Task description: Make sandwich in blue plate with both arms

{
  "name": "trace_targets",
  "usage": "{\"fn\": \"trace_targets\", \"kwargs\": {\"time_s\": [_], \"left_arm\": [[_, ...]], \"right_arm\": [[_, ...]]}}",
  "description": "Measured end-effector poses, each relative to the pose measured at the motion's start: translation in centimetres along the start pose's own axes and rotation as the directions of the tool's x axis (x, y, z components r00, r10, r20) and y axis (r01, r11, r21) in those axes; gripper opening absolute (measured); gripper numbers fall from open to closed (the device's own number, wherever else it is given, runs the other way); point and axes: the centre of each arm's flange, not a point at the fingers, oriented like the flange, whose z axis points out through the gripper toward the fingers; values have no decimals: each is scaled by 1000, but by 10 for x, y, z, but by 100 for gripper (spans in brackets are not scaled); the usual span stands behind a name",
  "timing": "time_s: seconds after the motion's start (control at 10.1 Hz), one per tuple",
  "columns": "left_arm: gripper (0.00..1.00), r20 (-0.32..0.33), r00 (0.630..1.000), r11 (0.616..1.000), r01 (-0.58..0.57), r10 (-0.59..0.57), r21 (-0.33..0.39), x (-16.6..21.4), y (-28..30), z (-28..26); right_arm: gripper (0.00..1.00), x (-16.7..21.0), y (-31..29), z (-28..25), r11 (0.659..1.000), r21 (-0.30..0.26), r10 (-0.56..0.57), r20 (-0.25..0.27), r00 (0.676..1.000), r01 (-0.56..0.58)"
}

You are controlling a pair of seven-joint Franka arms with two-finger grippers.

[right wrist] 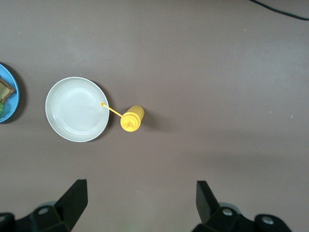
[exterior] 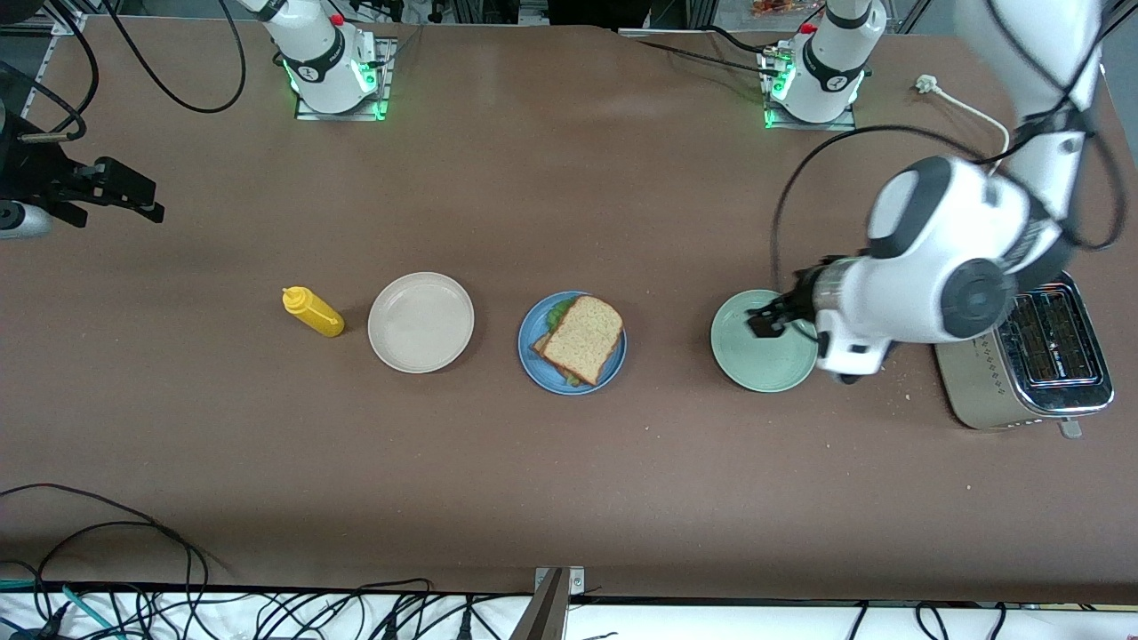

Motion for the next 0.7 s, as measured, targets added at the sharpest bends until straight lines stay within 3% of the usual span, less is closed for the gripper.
{"fn": "trace_targets", "kwargs": {"time_s": [0.3,0.5,0.7], "left_arm": [[100,-109,988,992,-103,110,75,36,-78,-61],[100,-139,946,954,-279,293,108,61,-120,-86],[100,-156,912,925,-365,378,106,67,-136,-102]], "right_arm": [[100,0,2,-1,1000,0,4,-1,1000,-4],[100,0,10,0,1000,0,17,-1,1000,-17],[100,2,16,4,1000,-5,27,7,1000,-27]]}}
